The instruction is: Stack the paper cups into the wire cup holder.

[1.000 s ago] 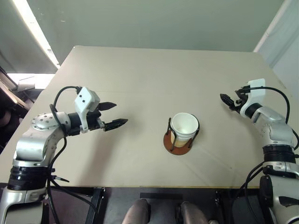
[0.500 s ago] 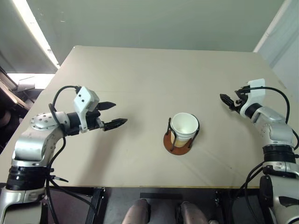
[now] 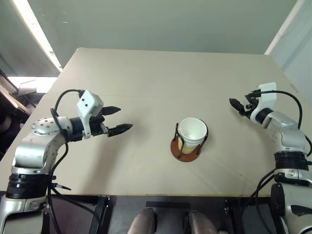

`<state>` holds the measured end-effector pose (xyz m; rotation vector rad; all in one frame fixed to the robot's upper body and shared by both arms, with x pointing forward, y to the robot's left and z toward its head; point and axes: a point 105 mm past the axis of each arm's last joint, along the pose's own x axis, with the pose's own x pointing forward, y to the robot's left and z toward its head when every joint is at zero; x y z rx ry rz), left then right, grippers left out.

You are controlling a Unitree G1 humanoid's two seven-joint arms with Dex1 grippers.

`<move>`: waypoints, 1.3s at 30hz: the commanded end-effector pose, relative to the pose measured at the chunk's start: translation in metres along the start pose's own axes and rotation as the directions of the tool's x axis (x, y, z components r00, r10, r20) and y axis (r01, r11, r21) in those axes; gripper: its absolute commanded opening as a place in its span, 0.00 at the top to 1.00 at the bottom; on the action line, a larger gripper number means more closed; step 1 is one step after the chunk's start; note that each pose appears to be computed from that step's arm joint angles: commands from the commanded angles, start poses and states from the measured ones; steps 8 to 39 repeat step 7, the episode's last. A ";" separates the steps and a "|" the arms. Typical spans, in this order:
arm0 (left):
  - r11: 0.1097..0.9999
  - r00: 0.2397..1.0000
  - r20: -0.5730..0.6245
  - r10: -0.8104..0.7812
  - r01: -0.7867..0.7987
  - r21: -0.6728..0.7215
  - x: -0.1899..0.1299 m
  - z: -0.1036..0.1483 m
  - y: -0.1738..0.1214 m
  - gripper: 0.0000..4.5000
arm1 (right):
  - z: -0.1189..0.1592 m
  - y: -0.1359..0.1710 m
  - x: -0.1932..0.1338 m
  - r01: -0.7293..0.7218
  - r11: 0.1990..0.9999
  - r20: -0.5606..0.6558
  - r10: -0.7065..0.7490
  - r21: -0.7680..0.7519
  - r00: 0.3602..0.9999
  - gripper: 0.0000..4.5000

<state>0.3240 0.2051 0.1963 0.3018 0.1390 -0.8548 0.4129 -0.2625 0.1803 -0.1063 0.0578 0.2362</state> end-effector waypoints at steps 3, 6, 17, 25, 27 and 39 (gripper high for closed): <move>0.999 1.000 0.024 0.002 -0.003 0.047 -0.005 0.012 -0.001 0.00 | 0.019 0.002 0.000 -0.011 1.000 0.057 0.012 -0.027 0.998 0.16; 0.999 1.000 0.023 0.001 -0.002 0.048 -0.005 0.011 -0.002 0.00 | 0.019 0.001 -0.001 -0.010 1.000 0.056 0.012 -0.027 0.998 0.16; 0.999 1.000 0.023 0.000 -0.001 0.048 -0.005 0.011 -0.002 0.00 | 0.019 0.001 -0.001 -0.010 1.000 0.056 0.012 -0.027 0.998 0.16; 0.999 1.000 0.023 0.000 -0.001 0.048 -0.005 0.011 -0.002 0.00 | 0.019 0.001 -0.001 -0.010 1.000 0.056 0.012 -0.027 0.998 0.16; 0.999 1.000 0.023 0.000 -0.001 0.048 -0.005 0.011 -0.002 0.00 | 0.019 0.001 -0.001 -0.010 1.000 0.056 0.012 -0.027 0.998 0.16; 0.999 1.000 0.023 0.000 -0.001 0.048 -0.005 0.011 -0.002 0.00 | 0.019 0.001 -0.001 -0.010 1.000 0.056 0.012 -0.027 0.998 0.16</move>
